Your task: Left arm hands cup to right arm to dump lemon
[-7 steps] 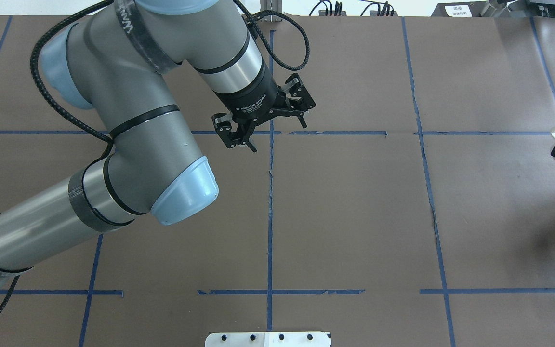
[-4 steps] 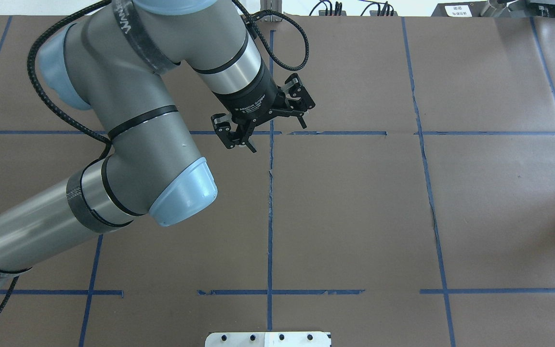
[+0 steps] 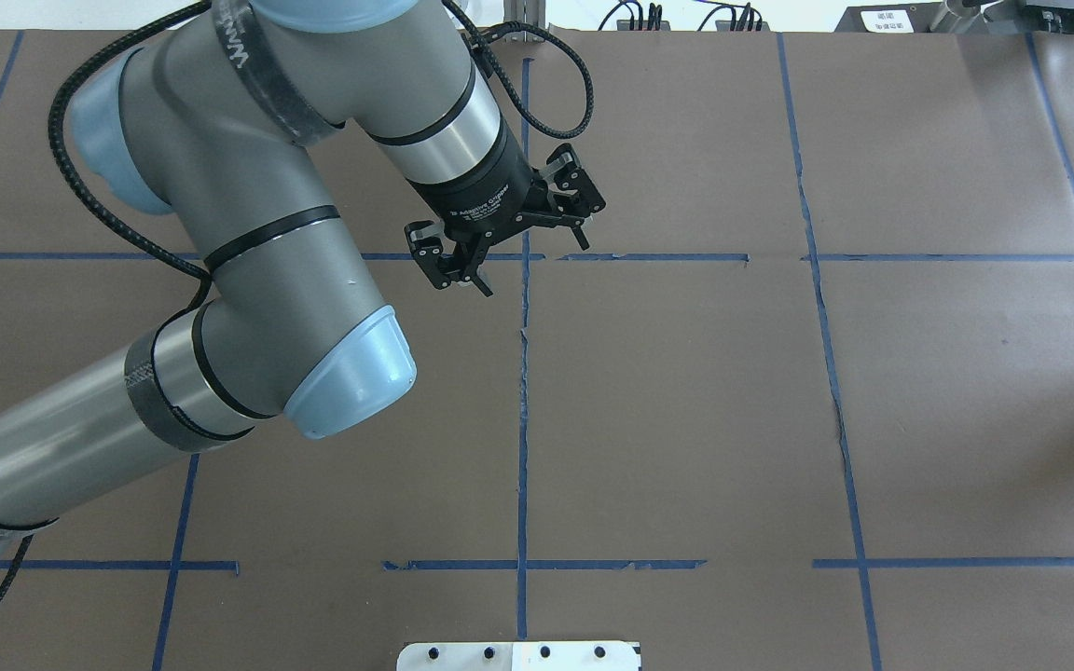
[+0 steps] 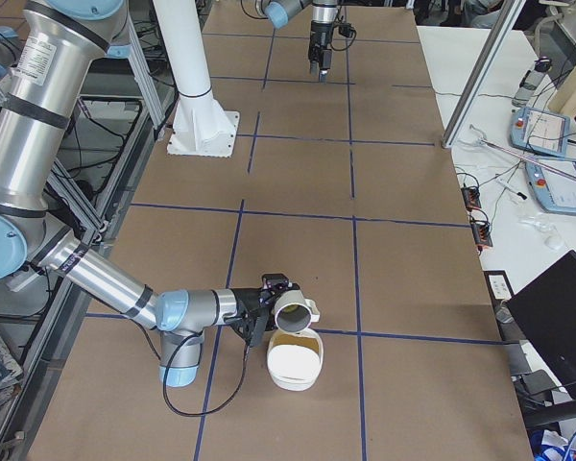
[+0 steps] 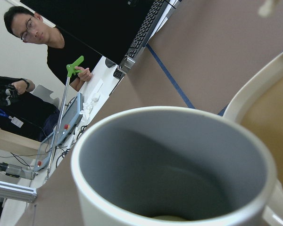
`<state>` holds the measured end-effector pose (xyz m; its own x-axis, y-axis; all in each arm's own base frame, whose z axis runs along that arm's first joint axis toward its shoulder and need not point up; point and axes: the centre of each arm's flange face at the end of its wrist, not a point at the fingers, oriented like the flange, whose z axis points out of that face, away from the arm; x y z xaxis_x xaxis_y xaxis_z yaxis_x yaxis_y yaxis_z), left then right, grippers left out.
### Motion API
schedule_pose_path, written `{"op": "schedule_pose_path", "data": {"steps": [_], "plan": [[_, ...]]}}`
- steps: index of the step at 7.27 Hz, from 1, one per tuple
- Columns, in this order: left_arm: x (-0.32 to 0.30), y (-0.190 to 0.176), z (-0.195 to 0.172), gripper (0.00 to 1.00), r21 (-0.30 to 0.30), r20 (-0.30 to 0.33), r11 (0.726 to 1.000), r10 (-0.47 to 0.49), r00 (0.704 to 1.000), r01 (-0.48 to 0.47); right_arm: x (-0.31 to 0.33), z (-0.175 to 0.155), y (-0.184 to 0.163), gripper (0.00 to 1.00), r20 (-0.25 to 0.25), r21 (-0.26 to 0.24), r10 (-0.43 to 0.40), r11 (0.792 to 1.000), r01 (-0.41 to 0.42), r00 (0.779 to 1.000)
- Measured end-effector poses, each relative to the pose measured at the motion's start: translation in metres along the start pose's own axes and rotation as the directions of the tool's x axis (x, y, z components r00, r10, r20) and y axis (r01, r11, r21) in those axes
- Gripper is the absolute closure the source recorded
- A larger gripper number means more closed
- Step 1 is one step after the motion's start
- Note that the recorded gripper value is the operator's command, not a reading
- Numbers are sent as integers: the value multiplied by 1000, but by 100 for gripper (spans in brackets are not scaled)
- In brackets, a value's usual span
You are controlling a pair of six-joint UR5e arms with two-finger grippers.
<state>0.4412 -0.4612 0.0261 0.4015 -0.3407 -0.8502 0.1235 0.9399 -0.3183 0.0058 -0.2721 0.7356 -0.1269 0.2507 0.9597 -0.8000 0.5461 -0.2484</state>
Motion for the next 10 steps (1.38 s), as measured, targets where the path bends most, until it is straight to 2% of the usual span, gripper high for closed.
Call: {"op": "schedule_pose_path", "data": {"steps": [1, 2, 3, 4, 5, 6, 7, 8, 10], "plan": [[0, 0, -1, 0, 0, -1, 1000, 1, 1000, -1, -5, 5, -4, 75, 36, 1, 115, 993, -115, 993], [0, 0, -1, 0, 1, -2, 1000, 2, 1000, -2, -13, 10, -9, 74, 77, -1, 244, 970, -245, 967], [0, 0, -1, 0, 1, -2, 1000, 2, 1000, -2, -16, 11, -14, 72, 111, -11, 362, 932, -363, 926], [-2, 0, 0, 0, 1, 0, 1000, 1, 1000, -1, -17, 11, -18, 72, 143, -28, 466, 884, -467, 873], [-4, -1, 2, 0, 1, 2, 1000, 1, 1000, -1, -18, 11, -22, 72, 176, -43, 571, 819, -573, 802], [-5, -1, 2, 0, 3, 3, 1000, 1, 1000, -1, -18, 9, -25, 72, 204, -64, 675, 732, -679, 709], [-6, -2, 2, 0, 5, 3, 1000, 0, 1000, 0, -16, 5, -27, 72, 219, -102, 770, 629, -771, 599], [-6, -2, 3, 0, 5, 4, 1000, 0, 1000, 0, -11, -1, -27, 72, 224, -139, 834, 539, -831, 504], [-7, -2, 3, 0, 6, 4, 1000, 1, 1000, -1, -7, -5, -33, 72, 252, -180, 903, 397, -900, 348]]}}
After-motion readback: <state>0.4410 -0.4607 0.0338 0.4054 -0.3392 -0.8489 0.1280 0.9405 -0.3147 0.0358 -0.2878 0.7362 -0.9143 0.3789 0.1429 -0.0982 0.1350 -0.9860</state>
